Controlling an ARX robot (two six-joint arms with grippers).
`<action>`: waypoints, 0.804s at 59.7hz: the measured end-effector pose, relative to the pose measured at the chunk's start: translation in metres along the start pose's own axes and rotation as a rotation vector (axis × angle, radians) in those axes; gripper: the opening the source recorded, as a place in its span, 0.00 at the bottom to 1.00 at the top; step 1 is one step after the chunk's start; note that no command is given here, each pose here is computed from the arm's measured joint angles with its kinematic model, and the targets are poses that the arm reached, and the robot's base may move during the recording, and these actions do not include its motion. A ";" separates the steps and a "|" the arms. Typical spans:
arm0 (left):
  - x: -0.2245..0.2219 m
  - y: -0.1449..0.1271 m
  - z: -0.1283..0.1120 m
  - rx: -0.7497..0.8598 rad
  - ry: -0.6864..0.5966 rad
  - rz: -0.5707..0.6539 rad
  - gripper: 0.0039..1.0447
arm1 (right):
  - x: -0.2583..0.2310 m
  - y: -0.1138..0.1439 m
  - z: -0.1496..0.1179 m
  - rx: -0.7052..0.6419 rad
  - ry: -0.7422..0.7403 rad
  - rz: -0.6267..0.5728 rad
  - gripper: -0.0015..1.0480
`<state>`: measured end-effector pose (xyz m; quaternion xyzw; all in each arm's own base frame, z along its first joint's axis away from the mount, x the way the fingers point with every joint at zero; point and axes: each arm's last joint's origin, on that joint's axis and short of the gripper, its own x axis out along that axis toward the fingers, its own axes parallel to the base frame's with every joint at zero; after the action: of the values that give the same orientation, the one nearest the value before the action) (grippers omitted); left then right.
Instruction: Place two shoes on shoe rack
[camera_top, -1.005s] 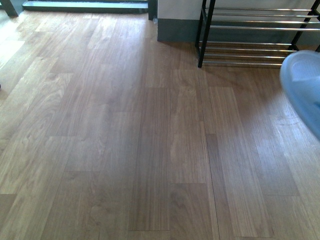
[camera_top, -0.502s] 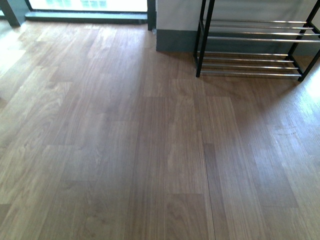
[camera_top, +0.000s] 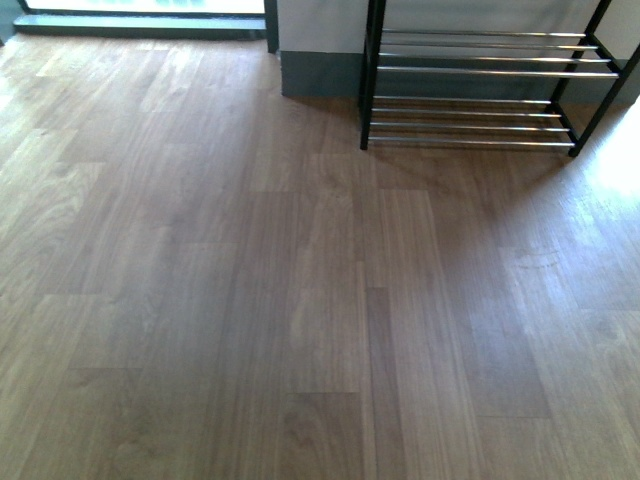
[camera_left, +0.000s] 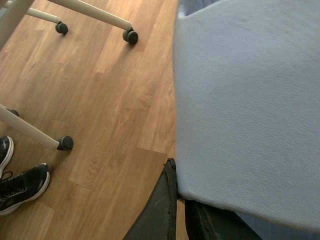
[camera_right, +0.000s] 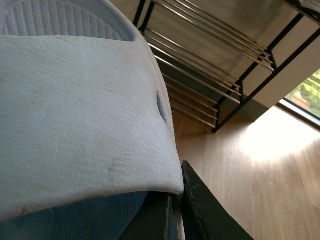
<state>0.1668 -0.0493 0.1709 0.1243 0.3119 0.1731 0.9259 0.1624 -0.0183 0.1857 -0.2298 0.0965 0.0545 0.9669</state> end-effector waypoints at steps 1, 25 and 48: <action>0.000 0.000 0.000 0.002 0.002 -0.001 0.01 | 0.000 0.000 0.000 0.000 0.001 -0.001 0.01; 0.000 0.000 -0.001 0.003 0.002 -0.004 0.01 | 0.000 0.000 0.000 -0.004 0.003 -0.006 0.01; 0.000 -0.001 -0.002 0.006 0.003 -0.006 0.01 | 0.000 -0.001 0.000 -0.004 0.005 -0.008 0.01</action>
<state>0.1659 -0.0497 0.1695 0.1259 0.3143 0.1697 0.9255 0.1624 -0.0190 0.1857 -0.2321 0.0976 0.0501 0.9665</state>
